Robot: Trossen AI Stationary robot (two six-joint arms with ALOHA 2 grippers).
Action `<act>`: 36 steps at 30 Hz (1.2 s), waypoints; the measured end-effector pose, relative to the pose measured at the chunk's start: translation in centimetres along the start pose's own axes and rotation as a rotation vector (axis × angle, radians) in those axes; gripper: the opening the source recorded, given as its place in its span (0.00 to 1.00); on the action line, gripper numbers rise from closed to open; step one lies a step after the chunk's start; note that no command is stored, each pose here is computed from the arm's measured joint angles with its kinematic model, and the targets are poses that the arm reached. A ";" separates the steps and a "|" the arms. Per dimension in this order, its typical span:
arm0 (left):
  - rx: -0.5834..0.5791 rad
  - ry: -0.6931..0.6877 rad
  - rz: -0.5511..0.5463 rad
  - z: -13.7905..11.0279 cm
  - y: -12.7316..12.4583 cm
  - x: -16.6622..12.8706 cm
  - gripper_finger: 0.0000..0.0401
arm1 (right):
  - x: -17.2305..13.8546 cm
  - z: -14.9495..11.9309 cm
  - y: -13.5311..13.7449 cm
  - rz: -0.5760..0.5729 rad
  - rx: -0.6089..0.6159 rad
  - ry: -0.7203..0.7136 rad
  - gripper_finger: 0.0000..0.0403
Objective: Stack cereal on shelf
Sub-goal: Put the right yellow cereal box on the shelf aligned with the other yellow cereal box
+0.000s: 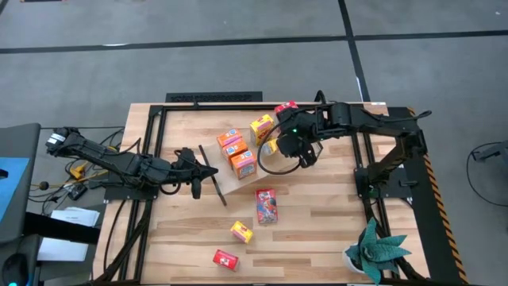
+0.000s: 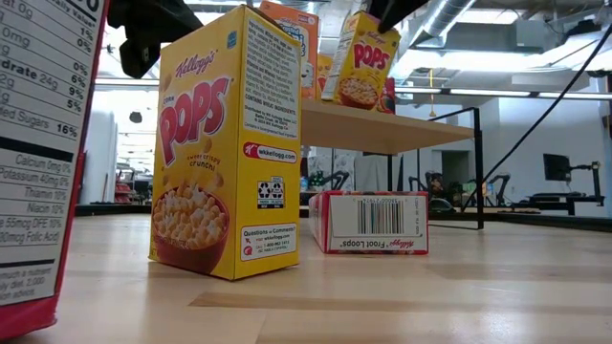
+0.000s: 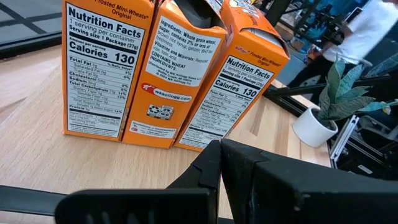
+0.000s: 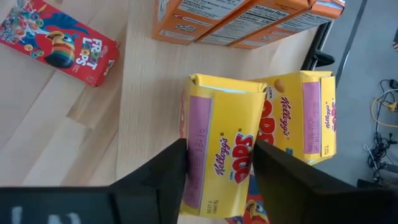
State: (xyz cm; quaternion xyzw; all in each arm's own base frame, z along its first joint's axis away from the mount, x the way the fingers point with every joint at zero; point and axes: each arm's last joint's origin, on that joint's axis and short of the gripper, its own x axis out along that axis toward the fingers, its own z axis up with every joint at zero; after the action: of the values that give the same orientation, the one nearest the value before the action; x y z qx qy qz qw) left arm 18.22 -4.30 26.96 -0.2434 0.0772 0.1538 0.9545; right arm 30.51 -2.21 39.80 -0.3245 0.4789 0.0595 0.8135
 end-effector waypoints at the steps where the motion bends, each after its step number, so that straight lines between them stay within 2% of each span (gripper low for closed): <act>1: -0.001 0.000 0.000 0.0 0.0 0.0 0.00 | 0.0 0.0 0.0 0.000 0.000 0.000 0.52; 13: -0.011 0.000 0.000 0.0 0.0 0.0 0.00 | 0.0 0.2 -0.2 -0.020 0.016 -0.023 0.53; 18: -0.011 0.000 0.000 0.0 0.0 0.0 0.00 | -0.2 0.3 -0.2 -0.086 0.011 0.021 0.54; 24: -0.006 0.013 0.009 -0.1 0.1 0.0 0.00 | -2.7 1.3 -0.3 -0.136 0.078 -0.044 0.52; 27: -0.009 0.013 0.008 -0.1 0.1 0.0 0.00 | -4.3 1.8 0.1 -0.133 0.132 -0.081 0.45; 29: -0.009 0.014 0.008 -0.1 0.1 0.0 0.00 | -4.8 1.8 0.4 -0.120 0.194 -0.088 0.37; 34: -0.008 0.012 0.008 -0.1 0.1 0.0 0.00 | -4.6 -0.3 0.5 0.016 0.330 -0.068 0.08; 36: -0.008 0.013 0.009 -0.1 0.1 0.0 0.00 | -4.8 -1.4 0.6 0.023 0.385 -0.086 0.03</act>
State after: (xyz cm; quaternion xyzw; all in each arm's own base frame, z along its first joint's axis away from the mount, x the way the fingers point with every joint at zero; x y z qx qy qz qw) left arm 18.17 -4.29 26.80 -0.2476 0.0839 0.1566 0.9524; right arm 26.67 -1.50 43.00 -0.1549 0.4498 -0.0101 0.8795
